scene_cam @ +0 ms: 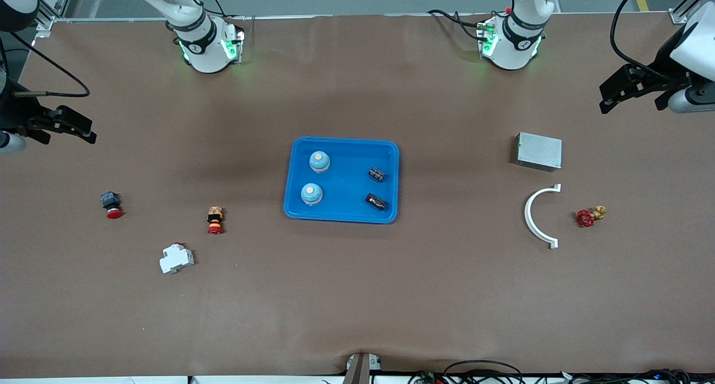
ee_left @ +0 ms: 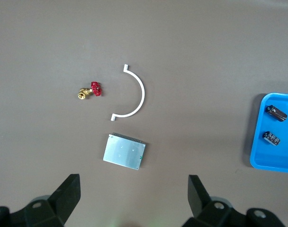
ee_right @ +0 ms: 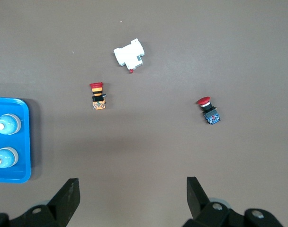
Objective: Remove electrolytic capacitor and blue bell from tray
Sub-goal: 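Reach the left gripper to a capacitor while the right gripper approaches the tray, then lift the capacitor with the left gripper while the right gripper grasps a bell, then set the capacitor by the red valve while the right gripper lifts the bell, then grasp the second capacitor with the left gripper while the right gripper carries the bell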
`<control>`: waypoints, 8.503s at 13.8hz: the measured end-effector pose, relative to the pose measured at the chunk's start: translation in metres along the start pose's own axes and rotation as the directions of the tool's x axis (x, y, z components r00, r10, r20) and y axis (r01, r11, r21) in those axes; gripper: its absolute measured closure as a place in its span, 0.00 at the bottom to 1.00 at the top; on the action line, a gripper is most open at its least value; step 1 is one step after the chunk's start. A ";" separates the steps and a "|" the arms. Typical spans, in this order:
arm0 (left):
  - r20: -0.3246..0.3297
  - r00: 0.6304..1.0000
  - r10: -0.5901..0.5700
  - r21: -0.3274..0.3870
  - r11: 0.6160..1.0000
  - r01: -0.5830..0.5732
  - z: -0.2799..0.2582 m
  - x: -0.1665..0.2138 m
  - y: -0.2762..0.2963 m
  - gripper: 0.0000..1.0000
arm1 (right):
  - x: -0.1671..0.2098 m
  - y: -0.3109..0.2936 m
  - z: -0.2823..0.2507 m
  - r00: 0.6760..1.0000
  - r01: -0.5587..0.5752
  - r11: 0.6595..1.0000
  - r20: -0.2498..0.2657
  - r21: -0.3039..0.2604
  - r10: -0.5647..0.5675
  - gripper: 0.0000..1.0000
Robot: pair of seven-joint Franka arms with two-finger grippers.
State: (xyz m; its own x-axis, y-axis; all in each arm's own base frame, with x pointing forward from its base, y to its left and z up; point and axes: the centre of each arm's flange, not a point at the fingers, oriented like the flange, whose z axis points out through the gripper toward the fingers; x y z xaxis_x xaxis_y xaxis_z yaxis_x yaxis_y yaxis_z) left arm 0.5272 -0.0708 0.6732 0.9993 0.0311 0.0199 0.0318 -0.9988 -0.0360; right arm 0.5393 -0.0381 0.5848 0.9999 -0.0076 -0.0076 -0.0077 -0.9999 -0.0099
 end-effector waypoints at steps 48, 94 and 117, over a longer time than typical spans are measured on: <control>0.171 0.697 -0.696 -0.036 0.703 0.710 0.466 -0.074 0.409 0.53 | -0.020 -0.312 0.175 0.981 -0.127 0.990 0.155 0.058 0.117 0.00; -0.002 0.879 -0.476 0.143 0.870 0.471 0.398 0.099 0.060 0.00 | -0.085 -0.429 0.411 0.967 -0.122 0.992 0.222 -0.030 0.126 0.00; 0.133 0.616 -0.776 -0.081 0.611 0.787 0.433 -0.004 0.417 0.22 | -0.019 -0.333 0.210 0.961 0.015 1.000 0.275 -0.018 -0.009 0.35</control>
State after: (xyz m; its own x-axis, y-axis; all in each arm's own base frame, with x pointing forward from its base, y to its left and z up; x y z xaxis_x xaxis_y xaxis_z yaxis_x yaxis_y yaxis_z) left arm 0.5445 -0.4716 0.2252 0.5937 0.7993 -0.0929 0.8047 -0.5890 0.0744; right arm 0.5214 0.2972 0.3784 0.9592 0.0044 -0.2825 0.0070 -0.9999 0.0083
